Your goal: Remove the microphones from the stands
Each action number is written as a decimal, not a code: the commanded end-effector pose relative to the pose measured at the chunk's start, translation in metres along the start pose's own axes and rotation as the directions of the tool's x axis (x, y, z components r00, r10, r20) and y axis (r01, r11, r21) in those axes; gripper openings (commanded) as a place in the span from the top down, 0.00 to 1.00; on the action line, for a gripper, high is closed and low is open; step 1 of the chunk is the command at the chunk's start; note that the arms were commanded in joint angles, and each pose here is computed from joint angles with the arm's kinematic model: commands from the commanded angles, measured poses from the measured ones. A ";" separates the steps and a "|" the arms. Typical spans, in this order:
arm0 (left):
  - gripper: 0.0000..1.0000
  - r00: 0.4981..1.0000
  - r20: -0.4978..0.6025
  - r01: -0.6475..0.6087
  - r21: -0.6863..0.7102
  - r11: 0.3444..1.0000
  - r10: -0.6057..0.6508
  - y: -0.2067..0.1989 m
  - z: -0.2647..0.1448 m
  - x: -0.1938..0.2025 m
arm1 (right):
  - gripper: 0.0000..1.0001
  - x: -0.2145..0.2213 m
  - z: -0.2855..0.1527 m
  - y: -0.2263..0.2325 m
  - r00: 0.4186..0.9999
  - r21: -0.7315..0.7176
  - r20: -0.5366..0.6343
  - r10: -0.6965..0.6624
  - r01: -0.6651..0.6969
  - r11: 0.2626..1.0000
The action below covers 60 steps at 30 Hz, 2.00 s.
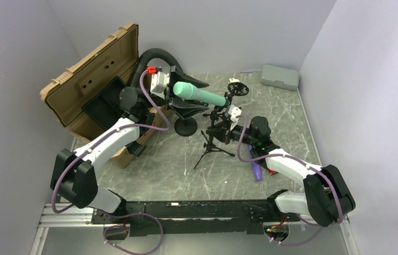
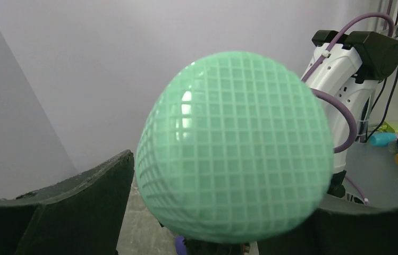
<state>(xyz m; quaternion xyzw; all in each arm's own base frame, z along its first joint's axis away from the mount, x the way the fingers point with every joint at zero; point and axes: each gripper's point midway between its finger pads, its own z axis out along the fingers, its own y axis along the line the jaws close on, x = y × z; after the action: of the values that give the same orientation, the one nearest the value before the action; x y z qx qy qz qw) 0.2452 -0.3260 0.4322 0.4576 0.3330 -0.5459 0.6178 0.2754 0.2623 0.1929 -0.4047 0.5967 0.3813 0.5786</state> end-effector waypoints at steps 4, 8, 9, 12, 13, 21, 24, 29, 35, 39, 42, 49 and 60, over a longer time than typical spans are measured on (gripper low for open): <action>0.33 0.999 0.032 -0.033 0.051 0.998 0.031 -0.004 0.009 -0.016 | 1.00 -0.005 0.000 -0.010 1.000 0.023 0.002 -0.015 0.015 1.000; 0.53 0.999 0.029 -0.030 0.058 0.998 0.028 -0.005 0.010 -0.017 | 1.00 -0.003 -0.001 -0.015 1.000 0.049 0.001 -0.005 0.005 0.999; 0.58 0.999 0.030 -0.031 0.060 0.998 0.030 -0.005 0.010 -0.018 | 1.00 -0.002 -0.002 -0.017 1.000 0.060 0.002 -0.002 0.002 0.998; 0.73 0.999 0.030 -0.032 0.062 0.998 0.031 -0.006 0.010 -0.021 | 1.00 0.003 -0.005 -0.024 1.000 0.097 0.001 0.016 -0.016 0.995; 0.79 0.999 0.029 -0.033 0.061 0.998 0.031 -0.007 0.010 -0.021 | 1.00 0.005 -0.006 -0.026 1.000 0.108 0.001 0.023 -0.023 0.994; 1.00 0.998 0.025 -0.058 0.064 0.996 0.056 -0.016 0.006 -0.024 | 1.00 0.018 -0.015 -0.041 0.992 0.178 0.014 0.122 -0.122 0.976; 1.00 0.997 0.031 -0.066 0.059 0.996 0.065 -0.017 0.004 -0.028 | 1.00 0.024 -0.017 -0.046 0.989 0.193 0.014 0.147 -0.147 0.970; 1.00 0.997 0.033 -0.070 0.047 0.996 0.068 -0.017 0.001 -0.032 | 1.00 0.031 -0.019 -0.049 0.986 0.199 0.010 0.169 -0.167 0.966; 1.00 0.996 0.031 -0.080 0.026 0.996 0.079 -0.013 -0.003 -0.046 | 1.00 0.028 -0.017 -0.045 0.985 0.176 0.008 0.172 -0.171 0.970; 1.00 0.997 0.002 -0.083 0.009 0.996 0.083 -0.010 -0.008 -0.058 | 1.00 0.019 -0.014 -0.041 0.986 0.149 0.009 0.169 -0.168 0.974; 1.00 0.996 -0.039 -0.083 -0.021 0.996 0.082 -0.006 -0.013 -0.064 | 0.92 0.015 -0.013 -0.038 0.988 0.146 0.001 0.157 -0.155 0.977; 1.00 0.983 -0.181 -0.047 -0.145 0.988 0.020 0.007 -0.032 -0.051 | 0.60 0.013 -0.014 -0.035 0.987 0.147 -0.013 0.163 -0.159 0.976; 1.00 0.970 -0.242 -0.068 -0.226 0.972 0.011 0.014 -0.046 -0.053 | 0.23 0.004 -0.021 -0.028 0.990 0.144 -0.057 0.126 -0.117 0.983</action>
<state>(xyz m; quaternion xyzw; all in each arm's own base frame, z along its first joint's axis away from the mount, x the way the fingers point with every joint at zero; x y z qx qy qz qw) 0.2551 -0.2734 0.4475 0.4517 0.4620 -0.4592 0.6096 0.2927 0.2315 0.1636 -0.3152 0.6862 0.3745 0.5381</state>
